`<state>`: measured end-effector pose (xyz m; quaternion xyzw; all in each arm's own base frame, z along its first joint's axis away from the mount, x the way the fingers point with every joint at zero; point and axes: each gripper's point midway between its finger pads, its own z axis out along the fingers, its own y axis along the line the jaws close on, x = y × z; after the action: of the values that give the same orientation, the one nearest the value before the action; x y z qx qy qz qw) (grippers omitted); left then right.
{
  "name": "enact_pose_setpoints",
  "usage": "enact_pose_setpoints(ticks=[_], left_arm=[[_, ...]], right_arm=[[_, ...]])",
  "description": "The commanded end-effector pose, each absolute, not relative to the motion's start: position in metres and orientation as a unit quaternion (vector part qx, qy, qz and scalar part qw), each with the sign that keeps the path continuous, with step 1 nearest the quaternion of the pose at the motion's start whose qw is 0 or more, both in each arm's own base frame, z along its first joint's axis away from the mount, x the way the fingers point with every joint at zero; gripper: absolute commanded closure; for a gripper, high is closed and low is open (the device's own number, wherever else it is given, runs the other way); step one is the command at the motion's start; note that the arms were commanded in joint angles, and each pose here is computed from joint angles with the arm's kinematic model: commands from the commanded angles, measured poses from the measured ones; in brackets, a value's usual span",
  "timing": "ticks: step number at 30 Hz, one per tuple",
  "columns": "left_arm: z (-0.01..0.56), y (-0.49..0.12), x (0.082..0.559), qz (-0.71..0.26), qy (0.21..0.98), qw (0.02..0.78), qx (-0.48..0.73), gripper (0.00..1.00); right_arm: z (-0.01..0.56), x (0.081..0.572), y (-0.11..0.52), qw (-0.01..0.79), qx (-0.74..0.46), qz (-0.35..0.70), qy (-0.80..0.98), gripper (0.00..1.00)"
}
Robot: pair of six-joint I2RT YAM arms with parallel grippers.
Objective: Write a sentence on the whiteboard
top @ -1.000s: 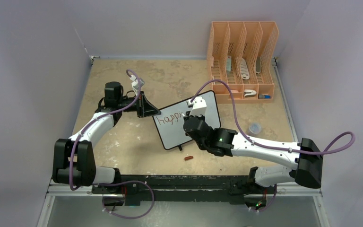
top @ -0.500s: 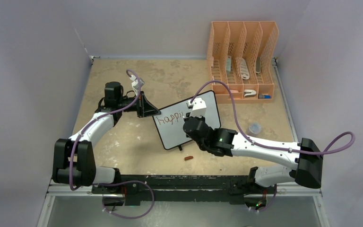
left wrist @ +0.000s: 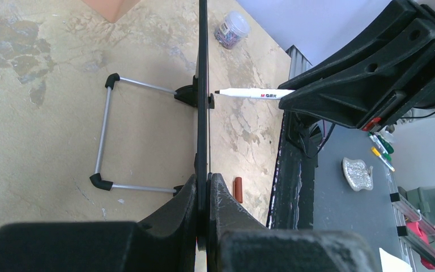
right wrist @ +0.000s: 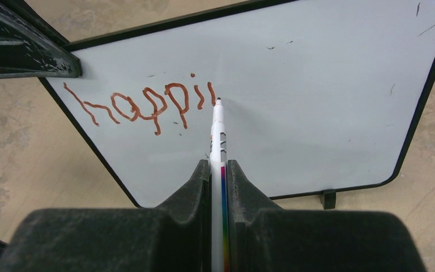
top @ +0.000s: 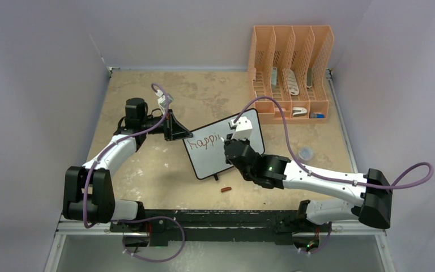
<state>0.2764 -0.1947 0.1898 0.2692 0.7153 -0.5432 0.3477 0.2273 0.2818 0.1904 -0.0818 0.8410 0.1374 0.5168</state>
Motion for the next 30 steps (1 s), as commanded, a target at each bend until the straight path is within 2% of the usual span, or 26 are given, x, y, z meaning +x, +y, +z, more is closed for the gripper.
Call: enact_pose_setpoints(ticks=[1,30], left_arm=[[0.182,-0.200,0.273,-0.543,0.720,0.333,0.274,1.00],[0.182,-0.200,0.272,-0.544,0.720,0.332,0.274,1.00]], right_arm=[[0.209,0.233,0.283,0.540,-0.058,0.158,0.825,1.00],[0.201,0.245,0.288,0.550,-0.066,0.131,0.822,1.00]])
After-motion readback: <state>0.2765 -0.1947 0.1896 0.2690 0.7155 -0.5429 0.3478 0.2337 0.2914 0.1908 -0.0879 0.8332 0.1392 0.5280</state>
